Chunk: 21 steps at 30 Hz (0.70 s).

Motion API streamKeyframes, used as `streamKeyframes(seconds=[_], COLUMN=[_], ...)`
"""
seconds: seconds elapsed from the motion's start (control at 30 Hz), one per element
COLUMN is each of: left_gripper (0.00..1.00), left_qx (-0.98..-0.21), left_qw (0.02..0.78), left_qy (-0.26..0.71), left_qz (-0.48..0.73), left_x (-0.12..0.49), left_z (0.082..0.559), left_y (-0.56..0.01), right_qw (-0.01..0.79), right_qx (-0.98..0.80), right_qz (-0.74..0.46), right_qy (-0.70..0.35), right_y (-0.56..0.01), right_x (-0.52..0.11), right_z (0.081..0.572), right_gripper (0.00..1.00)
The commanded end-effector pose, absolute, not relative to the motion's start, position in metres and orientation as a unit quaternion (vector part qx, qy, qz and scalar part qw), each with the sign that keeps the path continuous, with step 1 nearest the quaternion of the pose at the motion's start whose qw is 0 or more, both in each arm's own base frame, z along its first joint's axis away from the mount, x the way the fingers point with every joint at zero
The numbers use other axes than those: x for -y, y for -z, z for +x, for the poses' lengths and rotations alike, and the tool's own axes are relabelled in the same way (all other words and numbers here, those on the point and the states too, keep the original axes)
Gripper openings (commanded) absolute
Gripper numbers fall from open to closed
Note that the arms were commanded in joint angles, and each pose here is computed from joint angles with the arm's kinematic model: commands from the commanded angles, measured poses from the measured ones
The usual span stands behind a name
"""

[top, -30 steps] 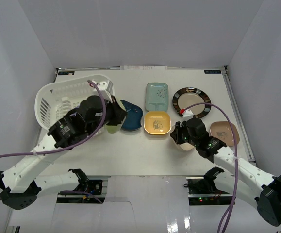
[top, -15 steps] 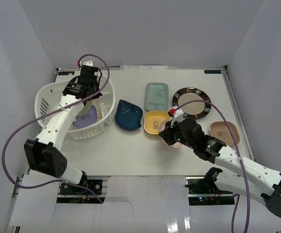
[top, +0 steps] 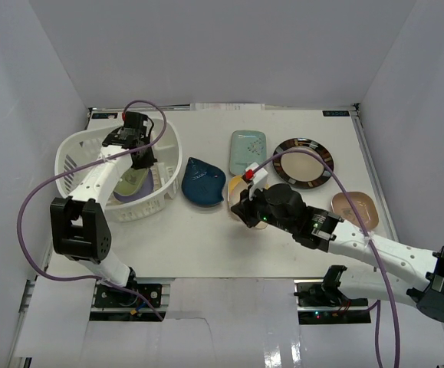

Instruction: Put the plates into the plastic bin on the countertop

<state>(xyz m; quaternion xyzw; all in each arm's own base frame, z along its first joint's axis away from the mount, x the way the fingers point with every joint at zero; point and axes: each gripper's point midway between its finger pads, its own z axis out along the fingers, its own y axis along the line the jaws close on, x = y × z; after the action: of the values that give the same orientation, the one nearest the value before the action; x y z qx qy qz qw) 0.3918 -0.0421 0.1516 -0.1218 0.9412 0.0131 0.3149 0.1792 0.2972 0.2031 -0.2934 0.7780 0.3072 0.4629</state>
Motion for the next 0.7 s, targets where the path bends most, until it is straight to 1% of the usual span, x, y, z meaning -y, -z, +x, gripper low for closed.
streamKeyframes(seconds=[0.0, 0.07, 0.17, 0.2, 0.27, 0.33, 0.4, 0.43, 0.47, 0.53, 0.57, 0.6, 0.67], left_gripper=[0.0, 0.06, 0.46, 0.66, 0.8, 0.88, 0.91, 0.95, 0.95, 0.97, 0.98, 0.98, 0.98], left_qx=[-0.94, -0.94, -0.936, -0.931, -0.92, -0.896, -0.869, -0.854, -0.825, -0.795, -0.767, -0.745, -0.719], left_qw=[0.321, 0.32, 0.33, 0.342, 0.373, 0.423, 0.47, 0.493, 0.533, 0.57, 0.603, 0.626, 0.649], left_qy=[0.0, -0.009, -0.011, -0.004, 0.024, 0.064, 0.098, 0.116, 0.146, 0.169, 0.188, 0.201, 0.228], left_qz=[-0.115, -0.116, -0.124, -0.125, -0.121, -0.119, -0.121, -0.119, -0.119, -0.117, -0.113, -0.114, -0.101], left_x=[0.046, 0.042, 0.04, 0.042, 0.049, 0.057, 0.064, 0.067, 0.07, 0.071, 0.071, 0.07, 0.074], left_z=[0.383, 0.379, 0.378, 0.381, 0.383, 0.383, 0.382, 0.378, 0.366, 0.35, 0.33, 0.321, 0.301], left_y=[-0.157, -0.155, -0.162, -0.17, -0.198, -0.243, -0.28, -0.3, -0.335, -0.364, -0.392, -0.411, -0.432], right_qw=[0.522, 0.528, 0.531, 0.537, 0.537, 0.544, 0.548, 0.559, 0.562, 0.568, 0.581, 0.584, 0.588], right_qx=[-0.729, -0.718, -0.709, -0.7, -0.696, -0.686, -0.679, -0.666, -0.659, -0.646, -0.628, -0.618, -0.605], right_qz=[-0.296, -0.302, -0.317, -0.32, -0.331, -0.341, -0.351, -0.352, -0.373, -0.388, -0.411, -0.423, -0.442], right_qy=[-0.329, -0.337, -0.339, -0.346, -0.342, -0.341, -0.34, -0.346, -0.333, -0.331, -0.315, -0.312, -0.305], right_y=[-0.258, -0.268, -0.275, -0.288, -0.29, -0.299, -0.305, -0.322, -0.316, -0.322, -0.327, -0.328, -0.327], right_x=[-0.326, -0.338, -0.36, -0.369, -0.381, -0.396, -0.408, -0.415, -0.426, -0.44, -0.453, -0.462, -0.484], right_z=[0.191, 0.19, 0.19, 0.189, 0.19, 0.19, 0.19, 0.191, 0.195, 0.198, 0.205, 0.207, 0.215], right_gripper=[0.08, 0.08, 0.08, 0.08, 0.08, 0.08, 0.08, 0.08, 0.08, 0.08, 0.08, 0.08, 0.08])
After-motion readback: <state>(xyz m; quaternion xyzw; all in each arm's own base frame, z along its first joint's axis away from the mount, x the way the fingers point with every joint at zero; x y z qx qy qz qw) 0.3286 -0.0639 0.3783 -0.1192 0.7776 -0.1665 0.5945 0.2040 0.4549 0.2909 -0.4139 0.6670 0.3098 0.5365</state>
